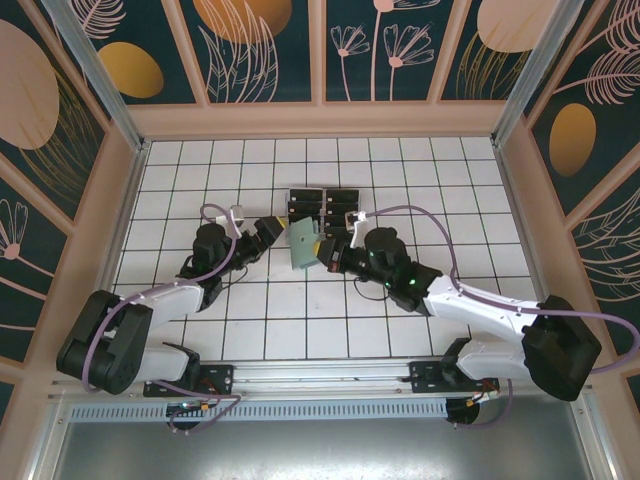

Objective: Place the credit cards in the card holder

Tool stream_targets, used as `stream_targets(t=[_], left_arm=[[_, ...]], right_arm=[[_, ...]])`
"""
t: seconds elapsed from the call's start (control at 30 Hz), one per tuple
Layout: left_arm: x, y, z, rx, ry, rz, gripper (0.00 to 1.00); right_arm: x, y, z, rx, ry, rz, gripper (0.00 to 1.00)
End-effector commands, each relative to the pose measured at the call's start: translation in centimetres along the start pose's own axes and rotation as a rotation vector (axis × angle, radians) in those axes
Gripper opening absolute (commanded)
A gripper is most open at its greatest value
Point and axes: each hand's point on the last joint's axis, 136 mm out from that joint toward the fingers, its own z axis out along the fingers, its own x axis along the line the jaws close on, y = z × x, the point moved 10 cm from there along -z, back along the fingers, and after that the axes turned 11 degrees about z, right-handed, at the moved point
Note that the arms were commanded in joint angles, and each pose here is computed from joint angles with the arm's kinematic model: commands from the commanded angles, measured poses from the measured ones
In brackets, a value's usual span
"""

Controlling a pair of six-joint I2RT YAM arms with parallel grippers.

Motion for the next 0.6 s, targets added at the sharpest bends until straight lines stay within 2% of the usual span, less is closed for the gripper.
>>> stream_targets(t=[0.0, 0.3, 0.47, 0.57], left_arm=[[-1.7, 0.8, 0.3, -0.030, -0.121, -0.023, 0.99], [-3.6, 1.5, 0.0, -0.091, -0.261, -0.074, 0.99], [-4.1, 1.7, -0.3, -0.108, -0.286, -0.074, 0.98], [-4.1, 1.7, -0.3, -0.109, -0.292, -0.073, 0.94]], right_arm=[[3.1, 1.6, 0.0, -0.050, 0.136, -0.001, 0.00], [3.3, 1.8, 1.6, -0.033, 0.209, 0.044, 0.00], [2.8, 1.7, 2.2, -0.025, 0.210, 0.059, 0.00], [2.5, 1.7, 2.3, -0.025, 0.210, 0.067, 0.00]])
